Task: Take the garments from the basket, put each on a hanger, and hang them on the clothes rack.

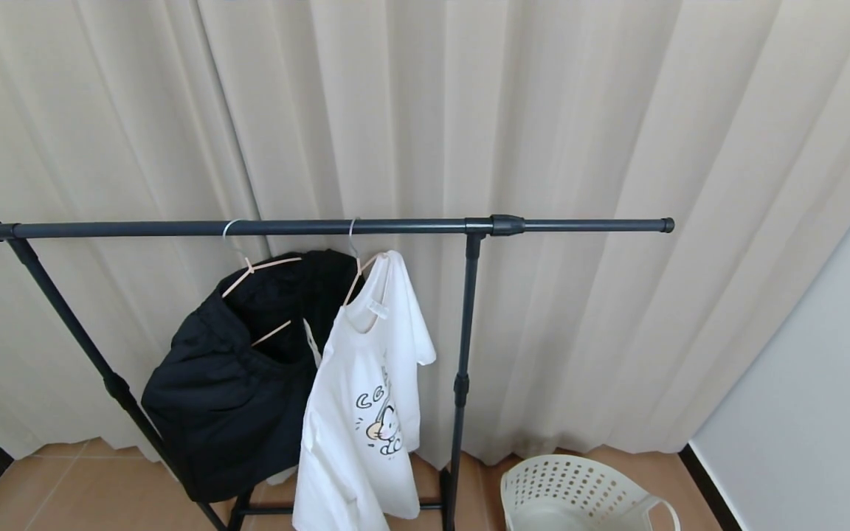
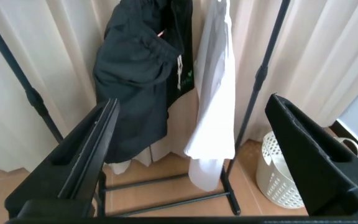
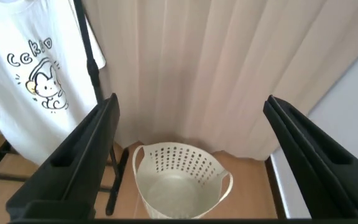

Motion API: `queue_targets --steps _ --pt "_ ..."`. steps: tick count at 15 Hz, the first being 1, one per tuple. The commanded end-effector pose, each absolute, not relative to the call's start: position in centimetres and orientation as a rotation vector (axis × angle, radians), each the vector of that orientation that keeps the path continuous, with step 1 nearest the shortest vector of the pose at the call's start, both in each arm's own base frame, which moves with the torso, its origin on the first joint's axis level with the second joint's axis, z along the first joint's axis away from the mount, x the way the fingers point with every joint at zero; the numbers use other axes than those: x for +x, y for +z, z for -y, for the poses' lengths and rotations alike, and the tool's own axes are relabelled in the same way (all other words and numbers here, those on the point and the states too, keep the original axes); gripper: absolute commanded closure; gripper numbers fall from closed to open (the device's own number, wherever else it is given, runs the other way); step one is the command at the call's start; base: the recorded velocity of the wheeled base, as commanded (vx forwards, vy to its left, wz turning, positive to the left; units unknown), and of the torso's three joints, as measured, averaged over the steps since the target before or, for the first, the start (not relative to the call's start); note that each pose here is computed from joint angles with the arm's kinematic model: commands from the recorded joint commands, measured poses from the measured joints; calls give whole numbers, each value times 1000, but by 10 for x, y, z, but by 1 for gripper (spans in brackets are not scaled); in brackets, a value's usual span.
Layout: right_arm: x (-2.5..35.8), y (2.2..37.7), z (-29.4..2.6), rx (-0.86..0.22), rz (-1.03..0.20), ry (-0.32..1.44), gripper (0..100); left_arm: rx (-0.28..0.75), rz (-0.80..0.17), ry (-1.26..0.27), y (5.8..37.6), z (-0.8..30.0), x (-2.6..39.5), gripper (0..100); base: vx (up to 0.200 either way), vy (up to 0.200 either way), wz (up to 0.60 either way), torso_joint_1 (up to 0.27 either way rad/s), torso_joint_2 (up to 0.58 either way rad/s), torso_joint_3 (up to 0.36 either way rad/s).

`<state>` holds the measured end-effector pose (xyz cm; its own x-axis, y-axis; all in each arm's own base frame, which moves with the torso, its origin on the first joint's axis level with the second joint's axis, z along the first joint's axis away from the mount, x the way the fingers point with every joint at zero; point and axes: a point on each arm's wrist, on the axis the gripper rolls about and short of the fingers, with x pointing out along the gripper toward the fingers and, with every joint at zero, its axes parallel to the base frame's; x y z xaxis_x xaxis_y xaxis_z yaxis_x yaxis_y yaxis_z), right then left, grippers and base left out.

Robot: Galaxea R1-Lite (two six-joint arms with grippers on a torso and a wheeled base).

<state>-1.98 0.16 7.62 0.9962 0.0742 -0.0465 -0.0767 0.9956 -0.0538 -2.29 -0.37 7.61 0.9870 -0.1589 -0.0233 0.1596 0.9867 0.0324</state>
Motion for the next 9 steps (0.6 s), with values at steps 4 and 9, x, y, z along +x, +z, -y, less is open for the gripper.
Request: queue_targets --steps 4,9 --pt "-23 76 -3 -14 -2 109 0 34 -11 -158 76 4 -24 0 0 0 0 0 0 0" --pt "-23 76 -3 -18 -4 107 0 34 -11 -157 76 4 -24 0 0 0 0 0 0 0"
